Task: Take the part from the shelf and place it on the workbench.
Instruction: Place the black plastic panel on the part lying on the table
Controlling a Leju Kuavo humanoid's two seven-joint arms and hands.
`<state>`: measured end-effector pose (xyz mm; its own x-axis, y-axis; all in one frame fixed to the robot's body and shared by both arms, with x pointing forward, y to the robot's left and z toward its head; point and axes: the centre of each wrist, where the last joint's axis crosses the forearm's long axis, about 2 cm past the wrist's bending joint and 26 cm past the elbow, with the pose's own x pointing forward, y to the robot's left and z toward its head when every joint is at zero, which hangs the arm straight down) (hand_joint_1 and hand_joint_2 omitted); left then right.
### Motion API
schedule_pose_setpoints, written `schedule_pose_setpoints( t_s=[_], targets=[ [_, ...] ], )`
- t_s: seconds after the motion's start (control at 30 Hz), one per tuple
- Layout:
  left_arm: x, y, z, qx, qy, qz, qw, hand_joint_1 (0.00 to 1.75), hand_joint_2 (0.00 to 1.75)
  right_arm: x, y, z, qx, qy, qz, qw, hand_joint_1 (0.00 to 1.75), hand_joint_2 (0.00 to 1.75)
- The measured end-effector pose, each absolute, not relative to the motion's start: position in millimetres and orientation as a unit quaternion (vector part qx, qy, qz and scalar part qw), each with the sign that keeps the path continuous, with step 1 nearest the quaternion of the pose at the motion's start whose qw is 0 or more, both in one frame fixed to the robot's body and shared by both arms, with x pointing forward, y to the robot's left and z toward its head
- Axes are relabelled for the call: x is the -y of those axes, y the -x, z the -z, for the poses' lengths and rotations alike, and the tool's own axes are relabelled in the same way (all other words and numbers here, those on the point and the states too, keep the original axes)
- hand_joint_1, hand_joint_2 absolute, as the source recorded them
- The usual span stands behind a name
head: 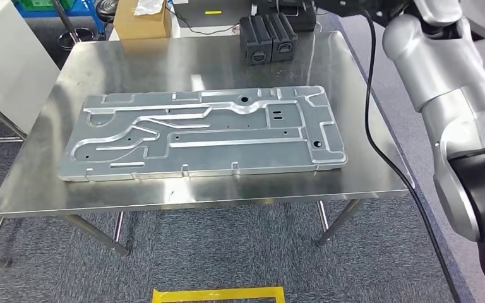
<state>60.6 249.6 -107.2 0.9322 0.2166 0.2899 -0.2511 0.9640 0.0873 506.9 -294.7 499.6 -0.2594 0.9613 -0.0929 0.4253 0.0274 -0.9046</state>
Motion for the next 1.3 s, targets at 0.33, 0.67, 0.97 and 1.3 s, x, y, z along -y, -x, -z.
schedule_pose_setpoints(
  t_s=[0.33,0.67,0.97,1.3],
  targets=[
    [-249.3,-60.2,107.2,0.137,-0.06,-0.119,0.981,0.0,1.75,280.6,-515.3,-473.7,0.546,0.592,-0.525,0.276,1.75,1.75],
    [-247.0,-62.3,106.8,0.142,-0.054,-0.113,0.982,0.0,1.75,270.8,-518.9,-426.7,0.489,0.609,-0.572,0.252,1.75,1.75],
    [-242.2,-62.1,106.4,0.143,-0.044,-0.109,0.983,0.0,1.75,256.7,-515.5,-368.0,0.472,0.587,-0.611,0.246,1.75,1.75],
    [-241.1,-60.2,106.6,0.141,-0.045,-0.108,0.983,0.0,1.75,234.4,-506.7,-323.4,0.476,0.569,-0.633,0.221,1.75,1.75]
  ],
)
